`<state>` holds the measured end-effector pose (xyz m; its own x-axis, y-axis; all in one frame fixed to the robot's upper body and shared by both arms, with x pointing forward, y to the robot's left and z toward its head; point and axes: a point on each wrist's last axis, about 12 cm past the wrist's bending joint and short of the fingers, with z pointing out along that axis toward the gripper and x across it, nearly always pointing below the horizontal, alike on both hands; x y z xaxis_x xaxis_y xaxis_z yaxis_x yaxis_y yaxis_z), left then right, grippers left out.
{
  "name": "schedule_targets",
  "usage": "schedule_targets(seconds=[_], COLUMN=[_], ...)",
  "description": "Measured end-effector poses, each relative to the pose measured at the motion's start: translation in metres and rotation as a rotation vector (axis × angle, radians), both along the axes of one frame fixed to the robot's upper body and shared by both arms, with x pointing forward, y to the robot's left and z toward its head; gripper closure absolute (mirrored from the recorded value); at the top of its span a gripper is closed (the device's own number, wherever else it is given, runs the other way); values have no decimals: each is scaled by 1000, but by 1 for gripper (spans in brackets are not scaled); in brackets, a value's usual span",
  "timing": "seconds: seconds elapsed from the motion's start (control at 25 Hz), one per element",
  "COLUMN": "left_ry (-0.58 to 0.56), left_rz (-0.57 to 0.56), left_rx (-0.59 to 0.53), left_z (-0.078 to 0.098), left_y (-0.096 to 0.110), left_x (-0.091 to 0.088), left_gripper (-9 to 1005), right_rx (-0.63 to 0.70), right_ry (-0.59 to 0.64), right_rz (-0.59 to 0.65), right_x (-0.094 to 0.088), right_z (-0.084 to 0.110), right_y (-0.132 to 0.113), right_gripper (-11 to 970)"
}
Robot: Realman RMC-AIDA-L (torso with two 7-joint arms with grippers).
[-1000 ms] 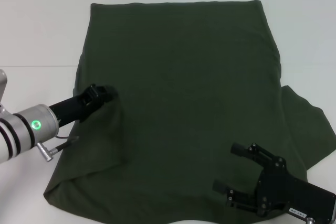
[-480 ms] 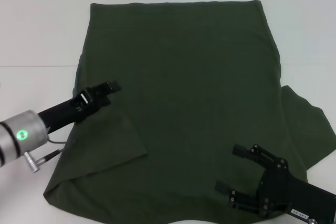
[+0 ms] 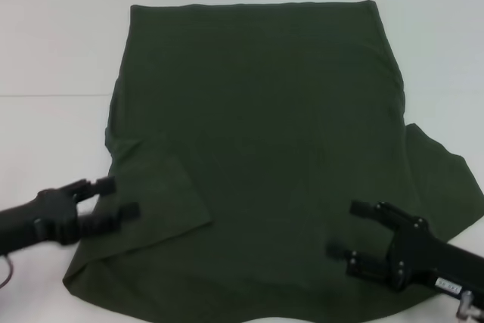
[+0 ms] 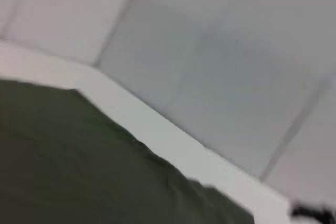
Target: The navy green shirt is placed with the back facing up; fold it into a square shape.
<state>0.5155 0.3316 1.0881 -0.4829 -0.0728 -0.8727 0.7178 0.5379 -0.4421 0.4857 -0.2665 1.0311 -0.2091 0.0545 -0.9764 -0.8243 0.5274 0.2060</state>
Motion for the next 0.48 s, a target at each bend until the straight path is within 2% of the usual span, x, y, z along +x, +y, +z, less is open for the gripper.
schedule_targets(seconds=[0.04,0.16,0.32,0.48], left_ry=[-58,-153,-148,-140], left_rz=[-39,-119,-191,-214], left_rx=[46,167,265,309], left_z=[1,-3,-11,-14], left_y=[2,5,6,6], left_x=[-6,-19,-24,-25], left_gripper=[49,48,48,49], right_rx=[8,46,41,39], right_ry=[28,141,223,324], right_rz=[-5,-28,-42,-49], right_x=[3,13,24,36], right_z=[2,11,24,43], right_y=[-4,-14,-28,-40], right_gripper=[30,30,31,32])
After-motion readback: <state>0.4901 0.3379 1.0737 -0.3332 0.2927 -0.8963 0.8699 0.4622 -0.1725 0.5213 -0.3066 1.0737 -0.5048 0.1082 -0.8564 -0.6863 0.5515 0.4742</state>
